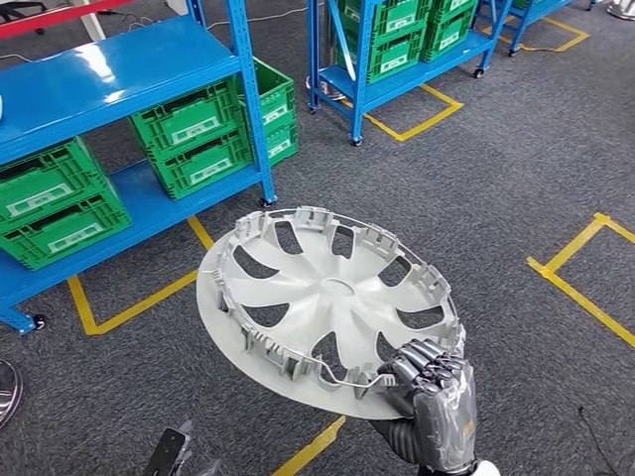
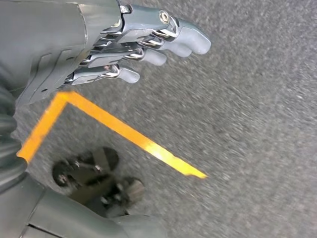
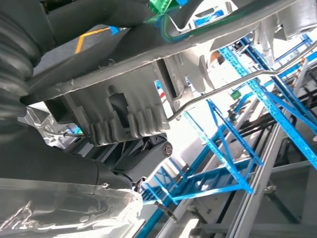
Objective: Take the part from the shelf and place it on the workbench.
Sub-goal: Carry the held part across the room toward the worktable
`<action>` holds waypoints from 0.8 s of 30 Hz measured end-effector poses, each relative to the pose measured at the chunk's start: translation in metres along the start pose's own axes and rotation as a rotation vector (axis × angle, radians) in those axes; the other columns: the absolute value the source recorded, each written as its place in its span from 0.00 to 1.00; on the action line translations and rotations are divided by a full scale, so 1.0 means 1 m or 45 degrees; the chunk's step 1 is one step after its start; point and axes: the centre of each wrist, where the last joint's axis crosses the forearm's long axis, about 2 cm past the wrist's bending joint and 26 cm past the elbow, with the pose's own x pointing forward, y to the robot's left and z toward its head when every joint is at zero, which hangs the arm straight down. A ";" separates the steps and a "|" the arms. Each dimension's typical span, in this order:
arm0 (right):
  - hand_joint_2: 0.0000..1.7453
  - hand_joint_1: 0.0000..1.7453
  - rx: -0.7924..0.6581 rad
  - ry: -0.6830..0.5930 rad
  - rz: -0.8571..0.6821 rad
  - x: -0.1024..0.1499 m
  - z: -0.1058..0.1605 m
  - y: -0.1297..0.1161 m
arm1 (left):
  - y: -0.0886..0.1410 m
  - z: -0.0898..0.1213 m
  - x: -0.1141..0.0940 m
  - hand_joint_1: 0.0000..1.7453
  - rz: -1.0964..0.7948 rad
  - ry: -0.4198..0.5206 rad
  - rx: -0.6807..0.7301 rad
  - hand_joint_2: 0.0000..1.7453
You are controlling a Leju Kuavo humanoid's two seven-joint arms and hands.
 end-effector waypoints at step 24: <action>1.00 1.00 -0.005 0.046 0.029 -0.004 0.014 -0.017 | 0.000 0.011 -0.010 0.00 -0.074 0.046 -0.024 1.00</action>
